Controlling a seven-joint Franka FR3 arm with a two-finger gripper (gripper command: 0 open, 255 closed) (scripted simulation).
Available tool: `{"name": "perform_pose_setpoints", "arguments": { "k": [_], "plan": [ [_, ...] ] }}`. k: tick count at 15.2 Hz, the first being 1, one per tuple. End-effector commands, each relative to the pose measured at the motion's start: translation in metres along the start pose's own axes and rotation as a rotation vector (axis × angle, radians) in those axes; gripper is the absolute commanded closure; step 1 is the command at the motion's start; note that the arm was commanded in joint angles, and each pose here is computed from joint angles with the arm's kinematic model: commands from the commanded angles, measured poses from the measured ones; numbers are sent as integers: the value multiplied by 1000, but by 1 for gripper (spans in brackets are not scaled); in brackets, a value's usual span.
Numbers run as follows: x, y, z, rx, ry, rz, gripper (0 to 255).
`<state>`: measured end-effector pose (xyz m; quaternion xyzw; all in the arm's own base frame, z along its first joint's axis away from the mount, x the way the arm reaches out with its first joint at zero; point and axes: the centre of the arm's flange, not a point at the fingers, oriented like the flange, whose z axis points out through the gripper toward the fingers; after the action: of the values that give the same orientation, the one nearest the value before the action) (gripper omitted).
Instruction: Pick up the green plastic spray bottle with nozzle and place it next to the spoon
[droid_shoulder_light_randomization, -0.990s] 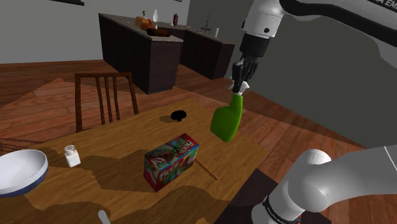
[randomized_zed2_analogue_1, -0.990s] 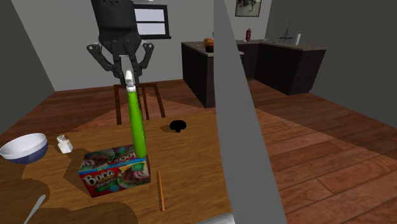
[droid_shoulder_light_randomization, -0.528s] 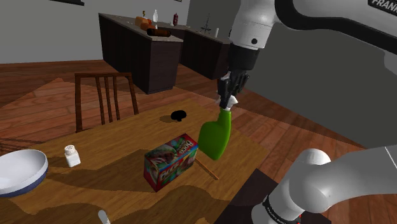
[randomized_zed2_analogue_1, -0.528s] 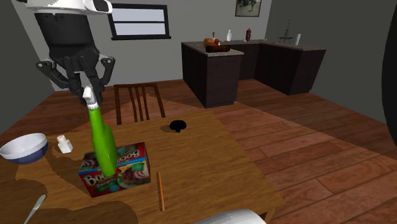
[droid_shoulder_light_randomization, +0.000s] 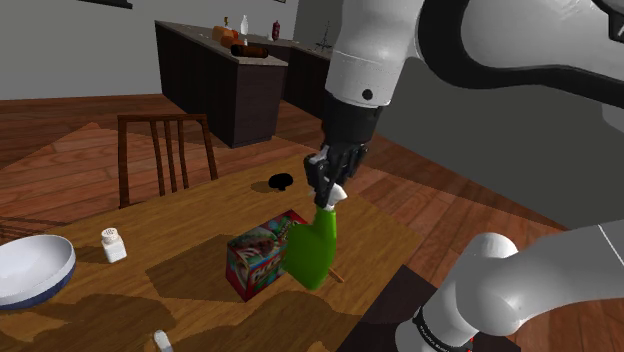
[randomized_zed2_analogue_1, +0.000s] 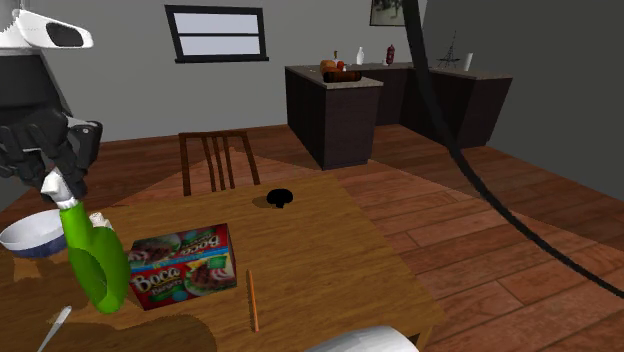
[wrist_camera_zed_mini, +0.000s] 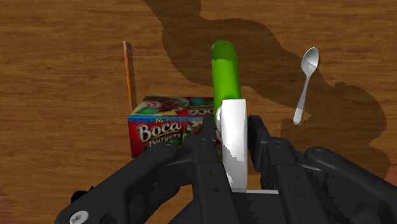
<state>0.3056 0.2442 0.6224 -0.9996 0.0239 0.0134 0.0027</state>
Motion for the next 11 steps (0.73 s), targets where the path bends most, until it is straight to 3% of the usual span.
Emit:
{"name": "perform_pose_setpoints", "arguments": {
  "k": [1, 11],
  "plan": [
    [-4, -24, 10, 1, 0, 1, 255],
    [-25, -147, 52, 1, 0, 1, 255]
  ]
}}
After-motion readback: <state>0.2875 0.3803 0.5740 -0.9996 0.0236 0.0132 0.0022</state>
